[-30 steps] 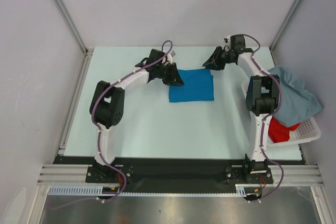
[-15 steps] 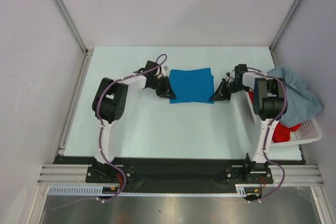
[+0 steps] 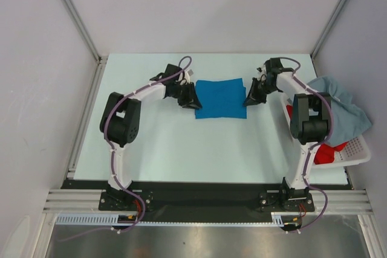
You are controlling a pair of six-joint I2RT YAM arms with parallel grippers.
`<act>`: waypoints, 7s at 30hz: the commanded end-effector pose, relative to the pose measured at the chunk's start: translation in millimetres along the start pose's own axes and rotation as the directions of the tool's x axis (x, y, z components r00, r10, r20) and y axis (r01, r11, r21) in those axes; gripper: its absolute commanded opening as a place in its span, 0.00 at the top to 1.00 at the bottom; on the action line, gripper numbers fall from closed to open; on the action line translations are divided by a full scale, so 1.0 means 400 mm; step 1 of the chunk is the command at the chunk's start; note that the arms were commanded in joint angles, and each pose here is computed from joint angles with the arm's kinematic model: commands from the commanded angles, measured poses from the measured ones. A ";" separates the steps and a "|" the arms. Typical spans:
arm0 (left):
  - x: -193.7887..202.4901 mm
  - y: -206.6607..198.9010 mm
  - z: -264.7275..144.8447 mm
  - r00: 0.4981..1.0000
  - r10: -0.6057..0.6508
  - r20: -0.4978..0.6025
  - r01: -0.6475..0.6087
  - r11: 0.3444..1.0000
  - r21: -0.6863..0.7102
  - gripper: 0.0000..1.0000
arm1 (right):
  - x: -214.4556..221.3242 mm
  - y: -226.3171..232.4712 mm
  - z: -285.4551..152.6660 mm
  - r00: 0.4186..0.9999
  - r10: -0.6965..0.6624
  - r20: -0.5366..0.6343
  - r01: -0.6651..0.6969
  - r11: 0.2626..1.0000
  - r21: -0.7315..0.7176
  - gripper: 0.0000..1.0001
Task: Fold and stack the t-shirts
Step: Fold the tshirt, then neatly place the folded tshirt to the corner, then reset both grippers
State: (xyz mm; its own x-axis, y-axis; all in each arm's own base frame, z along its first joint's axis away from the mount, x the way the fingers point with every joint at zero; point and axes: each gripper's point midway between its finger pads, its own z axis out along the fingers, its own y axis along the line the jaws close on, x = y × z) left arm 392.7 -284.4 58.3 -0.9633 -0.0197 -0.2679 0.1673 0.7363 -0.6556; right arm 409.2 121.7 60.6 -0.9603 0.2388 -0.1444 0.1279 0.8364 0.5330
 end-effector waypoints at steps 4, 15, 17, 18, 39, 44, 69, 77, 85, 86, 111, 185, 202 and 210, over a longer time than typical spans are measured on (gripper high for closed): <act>-0.057 -0.126 -0.039 0.997 0.027 0.076 -0.040 0.983 0.177 0.73 | 0.016 0.274 0.029 0.996 -0.082 -0.023 0.072 0.958 -0.278 1.00; 0.045 0.035 0.101 0.997 -0.059 -0.045 0.063 0.995 0.080 0.81 | 0.102 0.179 0.186 0.986 -0.023 -0.167 -0.029 0.952 -0.306 1.00; 0.061 0.057 0.110 0.997 -0.057 -0.058 0.060 0.996 0.060 0.81 | 0.118 0.127 0.180 0.987 0.003 -0.163 -0.050 0.957 -0.286 1.00; 0.063 0.063 0.112 0.997 -0.052 -0.060 0.055 0.997 0.052 0.82 | 0.101 0.095 0.165 0.988 0.035 -0.148 -0.076 0.957 -0.278 1.00; -0.291 -0.046 -0.141 0.892 0.349 0.287 -0.332 0.937 -0.110 0.00 | 0.118 0.179 -0.207 0.987 -0.143 0.068 0.153 0.972 -0.176 0.69; -0.385 0.043 -0.066 0.889 0.380 0.257 -0.362 0.925 -0.114 0.14 | 0.172 0.202 -0.274 0.984 -0.149 0.094 0.165 0.966 -0.200 0.66; -0.305 0.117 0.140 0.969 0.123 0.212 -0.086 0.981 -0.176 0.29 | 0.282 0.289 -0.285 0.981 -0.189 0.046 0.194 0.933 -0.304 0.69; -0.263 0.147 0.159 0.983 0.060 0.174 -0.024 0.979 -0.203 0.33 | 0.274 0.289 -0.291 0.981 -0.182 0.063 0.192 0.931 -0.310 0.69; -0.247 0.142 0.178 0.988 0.011 0.155 0.015 0.986 -0.168 0.44 | 0.269 0.291 -0.294 0.982 -0.178 0.070 0.191 0.930 -0.315 0.70; -0.246 0.137 0.181 0.988 0.008 0.155 0.017 0.987 -0.159 0.48 | 0.272 0.292 -0.293 0.982 -0.177 0.067 0.189 0.929 -0.318 0.70; -0.250 0.230 -0.127 0.955 0.266 0.134 -0.124 0.763 -0.634 1.00 | 0.374 0.383 -0.293 0.964 -0.266 0.018 0.262 0.933 -0.245 0.70; -0.866 0.648 -0.867 0.532 0.799 0.281 0.325 0.113 -0.939 0.01 | 0.183 0.371 -0.066 0.986 -0.126 -0.109 0.121 0.992 -0.045 0.72; -0.093 -0.112 -0.383 0.734 0.387 0.558 -0.160 0.897 -0.412 0.00 | 0.451 0.255 -0.323 0.982 0.031 0.186 0.023 0.960 -0.279 0.51; 0.303 -0.231 -0.439 0.772 0.014 0.636 -0.172 0.967 0.187 0.00 | 0.527 0.148 -0.294 0.949 0.143 0.282 -0.061 0.958 -0.281 0.20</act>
State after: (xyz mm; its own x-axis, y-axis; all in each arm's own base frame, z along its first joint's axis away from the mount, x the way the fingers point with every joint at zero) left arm 266.6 -206.4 171.5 -0.5517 -0.2138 -0.8062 0.3085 0.8457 -0.4354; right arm 176.1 167.2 155.6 -0.8822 0.3991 -0.2498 0.1051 0.6841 0.7218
